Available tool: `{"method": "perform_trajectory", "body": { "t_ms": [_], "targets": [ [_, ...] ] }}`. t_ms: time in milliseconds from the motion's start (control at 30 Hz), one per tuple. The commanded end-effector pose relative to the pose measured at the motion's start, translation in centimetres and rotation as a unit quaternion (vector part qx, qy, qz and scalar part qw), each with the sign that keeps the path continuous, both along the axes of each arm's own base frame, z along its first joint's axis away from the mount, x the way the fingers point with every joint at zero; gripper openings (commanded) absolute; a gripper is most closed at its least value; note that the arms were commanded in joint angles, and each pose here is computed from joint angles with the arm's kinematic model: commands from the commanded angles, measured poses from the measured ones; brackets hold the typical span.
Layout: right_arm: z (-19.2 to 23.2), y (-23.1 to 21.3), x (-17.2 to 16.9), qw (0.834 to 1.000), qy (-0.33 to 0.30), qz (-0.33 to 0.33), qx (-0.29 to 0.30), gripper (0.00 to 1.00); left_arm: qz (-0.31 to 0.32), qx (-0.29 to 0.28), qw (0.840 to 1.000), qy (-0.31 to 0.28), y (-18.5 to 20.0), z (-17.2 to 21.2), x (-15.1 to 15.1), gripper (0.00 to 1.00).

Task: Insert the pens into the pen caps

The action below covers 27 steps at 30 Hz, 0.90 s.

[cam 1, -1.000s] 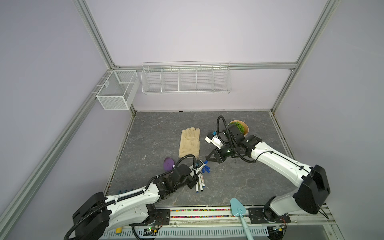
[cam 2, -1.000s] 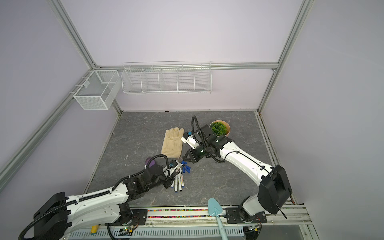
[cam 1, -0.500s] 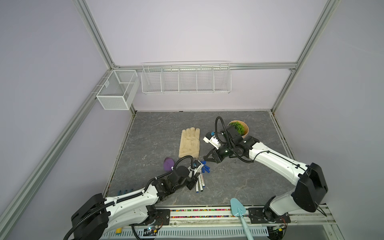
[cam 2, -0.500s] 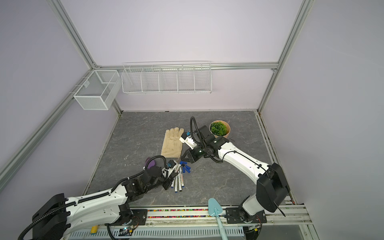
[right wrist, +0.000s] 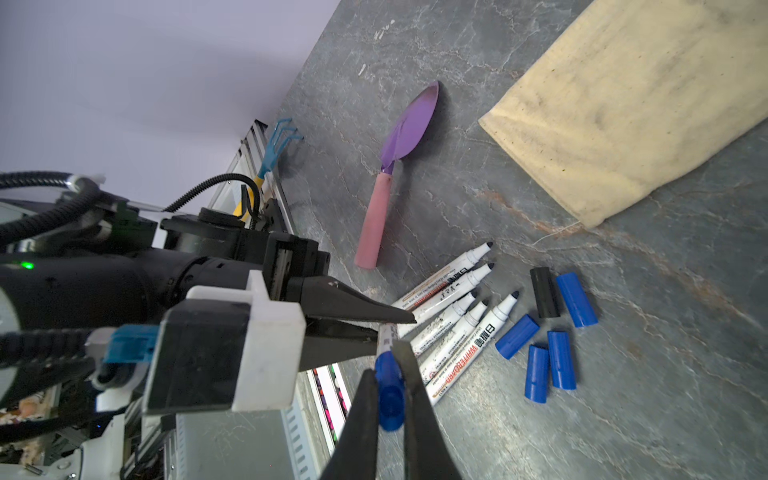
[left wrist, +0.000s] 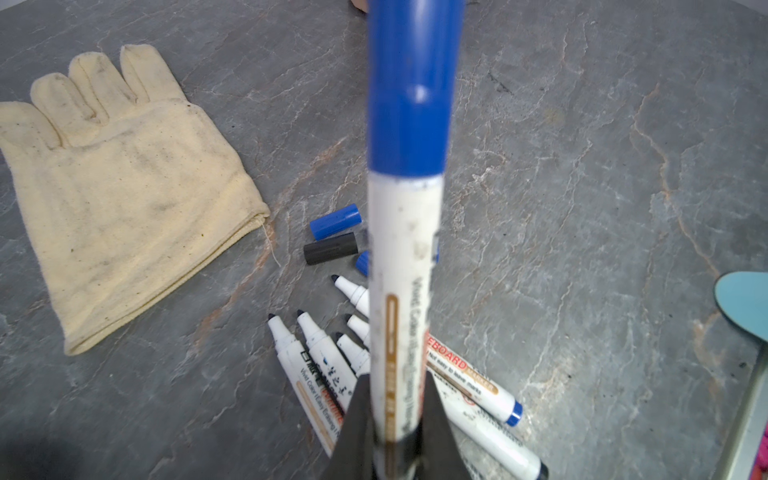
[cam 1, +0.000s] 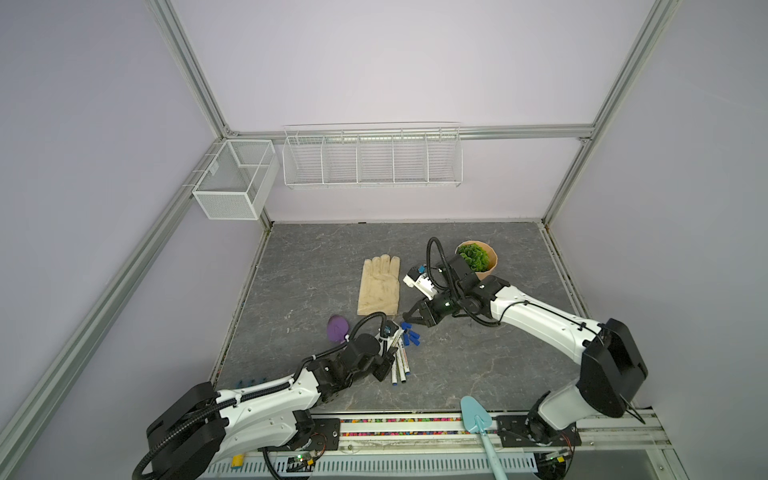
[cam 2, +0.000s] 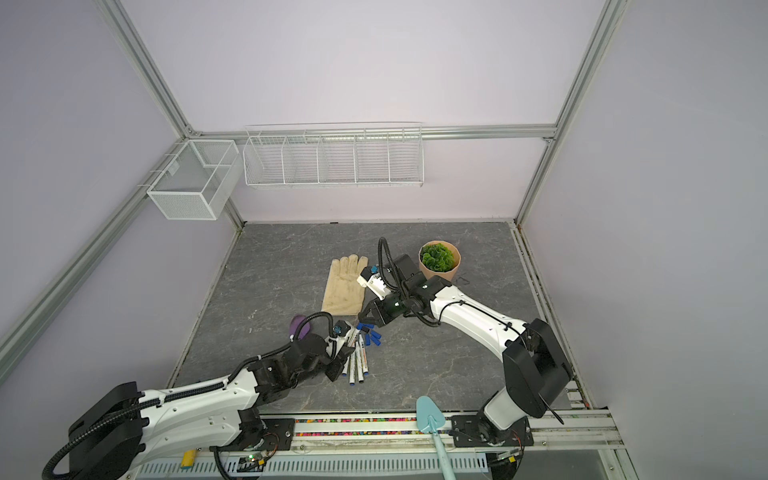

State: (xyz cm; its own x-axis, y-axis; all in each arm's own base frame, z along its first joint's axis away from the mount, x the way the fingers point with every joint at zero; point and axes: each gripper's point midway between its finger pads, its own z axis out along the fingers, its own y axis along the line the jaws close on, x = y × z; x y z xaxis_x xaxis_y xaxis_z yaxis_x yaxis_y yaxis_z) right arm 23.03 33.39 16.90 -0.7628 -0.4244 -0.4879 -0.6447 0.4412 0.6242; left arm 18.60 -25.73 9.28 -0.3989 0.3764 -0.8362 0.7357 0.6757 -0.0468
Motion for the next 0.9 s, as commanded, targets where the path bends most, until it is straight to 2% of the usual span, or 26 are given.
{"method": "perform_trajectory", "body": {
  "t_ms": [0, 167, 367, 767, 833, 867],
  "targets": [
    [-5.6, -3.0, -2.7, 0.988, 0.13, -0.03, -0.075, 0.1, 0.036, -0.264, 0.954, -0.137, -3.1, 15.7, 3.0, 0.0],
    [-6.5, -4.9, -0.5, 0.982, 0.148, -0.09, -0.073, 0.09, 0.048, -0.257, 0.958, -0.117, -2.9, 14.2, 3.1, 0.0],
    [-6.4, -5.6, 0.0, 0.98, 0.149, -0.113, -0.067, 0.1, 0.052, -0.255, 0.961, -0.097, -3.2, 13.7, 3.3, 0.0],
    [-4.0, -9.9, 4.0, 0.972, 0.066, -0.224, -0.038, 0.1, 0.079, -0.261, 0.962, -0.013, -5.2, 11.6, 4.3, 0.0],
    [-3.6, -10.3, 4.6, 0.971, 0.045, -0.233, -0.039, 0.14, 0.088, -0.258, 0.962, 0.001, -5.5, 11.0, 4.6, 0.0],
    [-3.4, -10.4, 4.8, 0.97, 0.039, -0.237, -0.039, 0.19, 0.092, -0.256, 0.962, 0.007, -5.6, 10.6, 4.7, 0.0]
  ]
}}
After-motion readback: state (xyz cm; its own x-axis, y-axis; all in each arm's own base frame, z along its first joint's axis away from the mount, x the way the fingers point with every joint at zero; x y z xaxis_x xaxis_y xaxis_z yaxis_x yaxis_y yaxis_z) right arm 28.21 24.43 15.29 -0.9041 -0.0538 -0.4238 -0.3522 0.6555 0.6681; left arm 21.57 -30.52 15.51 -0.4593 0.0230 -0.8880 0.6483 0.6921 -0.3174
